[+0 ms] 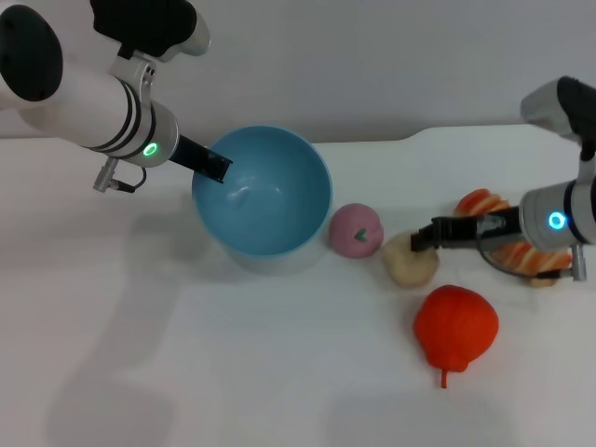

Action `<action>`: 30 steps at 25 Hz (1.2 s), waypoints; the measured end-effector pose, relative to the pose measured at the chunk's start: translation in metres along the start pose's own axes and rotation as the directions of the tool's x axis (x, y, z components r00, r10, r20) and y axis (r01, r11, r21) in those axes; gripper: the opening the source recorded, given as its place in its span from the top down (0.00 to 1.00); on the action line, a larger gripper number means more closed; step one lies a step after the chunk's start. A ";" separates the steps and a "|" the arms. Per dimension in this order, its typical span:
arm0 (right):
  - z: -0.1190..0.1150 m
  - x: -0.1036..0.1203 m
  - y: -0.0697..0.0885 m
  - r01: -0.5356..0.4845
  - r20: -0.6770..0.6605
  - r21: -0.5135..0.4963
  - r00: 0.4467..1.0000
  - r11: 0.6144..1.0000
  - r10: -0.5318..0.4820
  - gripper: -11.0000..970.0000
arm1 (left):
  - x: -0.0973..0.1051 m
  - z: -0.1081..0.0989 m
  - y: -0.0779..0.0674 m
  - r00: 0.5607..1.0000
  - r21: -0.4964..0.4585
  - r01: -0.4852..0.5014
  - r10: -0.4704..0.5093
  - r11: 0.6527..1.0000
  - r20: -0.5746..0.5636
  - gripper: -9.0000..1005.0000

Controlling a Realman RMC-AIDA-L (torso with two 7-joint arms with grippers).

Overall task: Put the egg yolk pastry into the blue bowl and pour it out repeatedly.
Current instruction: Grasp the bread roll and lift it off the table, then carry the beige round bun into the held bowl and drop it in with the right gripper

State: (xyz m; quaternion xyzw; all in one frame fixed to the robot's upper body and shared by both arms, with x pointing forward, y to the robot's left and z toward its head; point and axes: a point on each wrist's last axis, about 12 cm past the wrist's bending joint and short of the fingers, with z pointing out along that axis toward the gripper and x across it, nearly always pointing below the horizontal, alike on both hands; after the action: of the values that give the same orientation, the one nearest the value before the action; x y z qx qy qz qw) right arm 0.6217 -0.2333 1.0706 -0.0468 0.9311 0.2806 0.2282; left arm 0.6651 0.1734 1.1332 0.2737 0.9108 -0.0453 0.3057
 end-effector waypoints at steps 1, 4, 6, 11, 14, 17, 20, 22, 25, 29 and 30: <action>-0.002 -0.003 0.002 0.013 0.008 -0.008 1.000 1.000 -0.013 0.85 | 0.000 0.000 0.000 1.000 0.001 0.000 0.000 1.000 0.000 0.99; -0.013 -0.016 0.014 0.068 0.038 -0.046 0.997 0.997 -0.066 0.87 | -0.001 0.000 -0.001 1.000 0.004 0.001 -0.001 1.000 0.000 0.99; -0.020 -0.026 0.025 0.104 0.056 -0.080 0.993 0.991 -0.100 0.88 | -0.001 0.000 -0.001 1.000 0.005 0.001 -0.001 1.000 -0.002 0.99; -0.035 -0.047 0.054 0.192 0.095 -0.167 0.979 0.967 -0.179 0.91 | -0.006 -0.001 -0.005 1.000 0.016 -0.005 0.005 1.000 -0.012 0.99; -0.036 -0.054 0.070 0.252 0.119 -0.217 0.966 0.943 -0.231 0.93 | -0.009 -0.001 -0.008 1.000 0.022 -0.009 0.009 1.000 -0.010 0.99; -0.031 -0.057 0.081 0.282 0.127 -0.254 0.958 0.925 -0.257 0.94 | -0.009 0.000 -0.011 1.000 0.026 -0.015 0.015 1.000 -0.013 0.99; -0.020 -0.058 0.089 0.304 0.125 -0.273 0.952 0.913 -0.280 0.94 | -0.008 0.001 -0.012 1.000 0.028 -0.017 0.018 0.999 -0.018 0.99; -0.017 -0.058 0.091 0.312 0.122 -0.273 0.950 0.910 -0.289 0.94 | -0.008 0.001 -0.013 1.000 0.029 -0.017 0.017 0.999 -0.019 0.99; -0.012 -0.057 0.093 0.323 0.112 -0.274 0.946 0.906 -0.303 0.94 | -0.007 0.002 -0.013 1.000 0.029 -0.016 0.016 0.999 -0.022 0.99; -0.011 -0.057 0.091 0.329 0.119 -0.266 0.944 0.906 -0.308 0.88 | -0.006 0.002 -0.012 1.000 0.030 -0.013 0.014 0.999 -0.023 0.99; -0.011 -0.057 0.091 0.329 0.119 -0.266 0.944 0.906 -0.308 0.85 | -0.006 0.002 -0.012 1.000 0.030 -0.013 0.014 0.999 -0.023 0.99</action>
State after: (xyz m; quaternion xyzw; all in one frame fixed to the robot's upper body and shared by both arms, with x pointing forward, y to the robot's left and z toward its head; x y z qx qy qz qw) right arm 0.6482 -0.1653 1.1504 -0.2199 0.8520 0.3711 0.2965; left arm 0.6638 0.1598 1.1342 0.2847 0.9117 -0.0535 0.2913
